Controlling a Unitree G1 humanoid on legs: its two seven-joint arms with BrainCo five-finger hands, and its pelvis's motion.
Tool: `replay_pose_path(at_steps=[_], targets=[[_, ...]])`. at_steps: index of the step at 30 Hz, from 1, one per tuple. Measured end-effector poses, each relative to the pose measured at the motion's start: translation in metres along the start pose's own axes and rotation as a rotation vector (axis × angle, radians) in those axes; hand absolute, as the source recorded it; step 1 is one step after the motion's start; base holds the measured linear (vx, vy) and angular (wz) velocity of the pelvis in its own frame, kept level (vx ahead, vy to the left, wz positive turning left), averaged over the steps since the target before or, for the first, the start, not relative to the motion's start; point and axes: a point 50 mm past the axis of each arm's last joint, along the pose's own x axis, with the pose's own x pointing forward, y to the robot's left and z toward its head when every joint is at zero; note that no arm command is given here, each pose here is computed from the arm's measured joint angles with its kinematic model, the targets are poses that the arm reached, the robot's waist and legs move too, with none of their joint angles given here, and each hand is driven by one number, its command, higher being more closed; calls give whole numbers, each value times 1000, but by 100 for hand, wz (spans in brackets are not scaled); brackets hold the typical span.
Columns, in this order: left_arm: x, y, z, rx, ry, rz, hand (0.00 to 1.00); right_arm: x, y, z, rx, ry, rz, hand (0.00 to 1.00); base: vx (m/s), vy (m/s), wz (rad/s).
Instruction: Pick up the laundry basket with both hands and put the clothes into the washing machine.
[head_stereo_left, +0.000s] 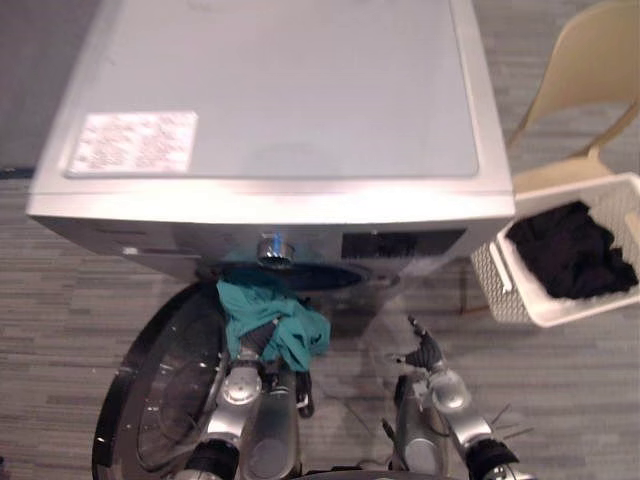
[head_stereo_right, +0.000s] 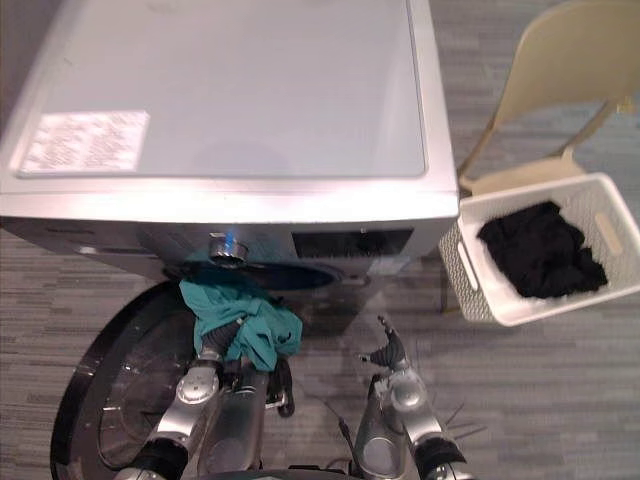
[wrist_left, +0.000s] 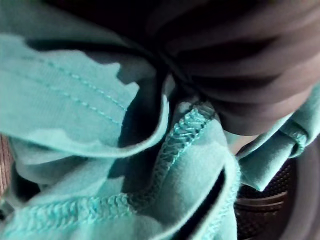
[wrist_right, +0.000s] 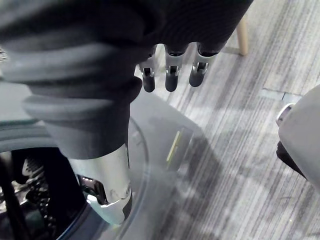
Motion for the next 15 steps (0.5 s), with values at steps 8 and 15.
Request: replay_pose_path(at_steps=[8, 15], targets=[[45, -8, 131, -145, -415, 98, 100, 15, -18, 79, 105, -280, -142, 0, -125, 24, -26], [22, 22, 270, -221, -932, 235, 100, -8, -33, 114, 220, -468, -248, 0, -81, -103, 5]])
